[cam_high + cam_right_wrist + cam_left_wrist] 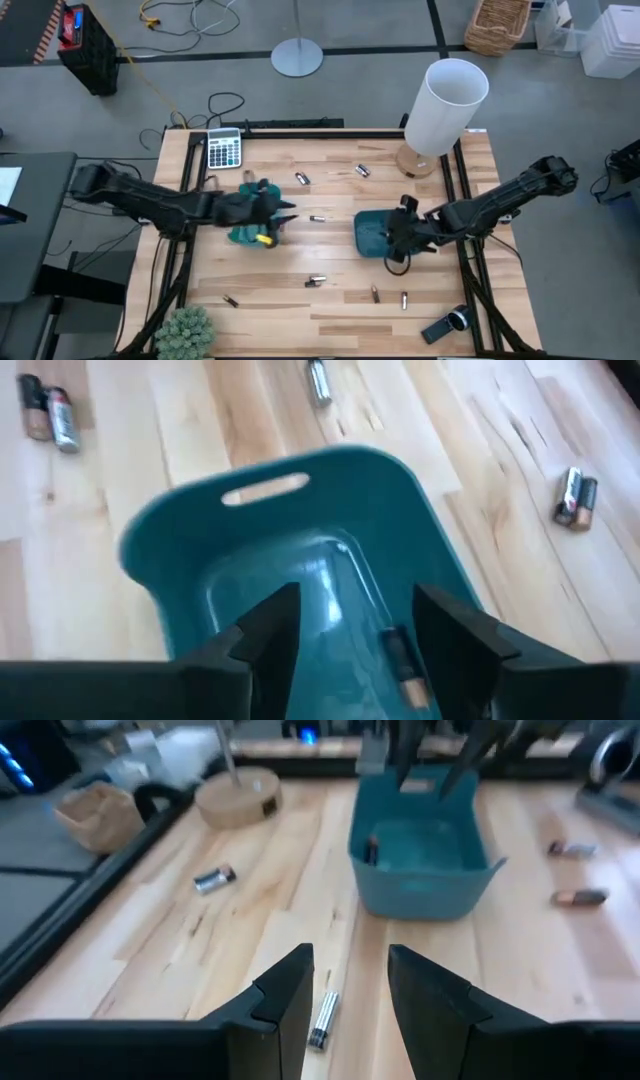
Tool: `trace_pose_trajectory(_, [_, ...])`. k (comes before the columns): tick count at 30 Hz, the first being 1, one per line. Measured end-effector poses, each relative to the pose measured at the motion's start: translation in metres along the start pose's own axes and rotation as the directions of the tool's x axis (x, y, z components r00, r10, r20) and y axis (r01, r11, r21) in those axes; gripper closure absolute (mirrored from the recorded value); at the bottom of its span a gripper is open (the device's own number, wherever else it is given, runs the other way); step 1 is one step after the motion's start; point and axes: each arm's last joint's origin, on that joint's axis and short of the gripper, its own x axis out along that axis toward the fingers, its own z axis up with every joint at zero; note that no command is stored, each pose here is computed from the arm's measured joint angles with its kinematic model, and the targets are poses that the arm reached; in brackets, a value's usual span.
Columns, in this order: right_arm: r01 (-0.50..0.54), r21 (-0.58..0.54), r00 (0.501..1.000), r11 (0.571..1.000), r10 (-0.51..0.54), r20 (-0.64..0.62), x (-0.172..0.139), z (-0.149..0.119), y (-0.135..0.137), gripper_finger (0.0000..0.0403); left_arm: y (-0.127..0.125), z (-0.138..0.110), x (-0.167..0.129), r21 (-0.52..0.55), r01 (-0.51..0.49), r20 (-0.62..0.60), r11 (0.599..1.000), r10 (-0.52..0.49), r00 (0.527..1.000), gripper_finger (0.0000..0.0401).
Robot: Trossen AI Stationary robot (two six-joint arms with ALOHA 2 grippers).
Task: Sort batteries
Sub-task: Put the silver battery into the green bin
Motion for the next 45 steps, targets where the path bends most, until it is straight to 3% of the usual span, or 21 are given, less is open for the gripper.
trace_pose_trajectory(5, [0.009, -0.024, 0.999, 1.0, -0.008, 0.051, -0.003, 0.001, 0.005, 0.0195, 0.007, 0.006, 0.044, 0.075, -0.002, -0.172, 0.997, 0.015, 0.985, 0.0273])
trace_pose_trajectory(10, [-0.01, -0.027, 0.998, 1.0, 0.011, 0.06, -0.006, -0.001, 0.01, 0.0196, 0.011, 0.002, 0.079, 0.157, 0.005, -0.341, 0.988, 0.05, 0.939, 0.0273])
trace_pose_trajectory(20, [-0.023, -0.008, 0.997, 1.0, 0.024, 0.071, -0.008, -0.002, 0.014, 0.0196, 0.013, -0.02, 0.14, 0.15, 0.114, -0.507, 0.982, -0.023, 0.861, 0.0273])
trace_pose_trajectory(32, [-0.025, -0.008, 0.996, 1.0, 0.025, 0.081, -0.009, -0.002, 0.015, 0.0196, 0.016, -0.047, 0.157, 0.09, 0.173, -0.612, 0.981, -0.083, 0.786, 0.0273])
trace_pose_trajectory(41, [-0.019, -0.004, 0.996, 1.0, 0.02, 0.087, -0.009, -0.001, 0.015, 0.0196, 0.014, -0.056, 0.162, 0.063, 0.189, -0.642, 0.98, -0.105, 0.76, 0.0274])
trace_pose_trajectory(45, [-0.019, -0.003, 0.996, 1.0, 0.019, 0.088, -0.009, -0.001, 0.015, 0.0196, 0.013, -0.06, 0.163, 0.066, 0.189, -0.65, 0.98, -0.101, 0.753, 0.0298])
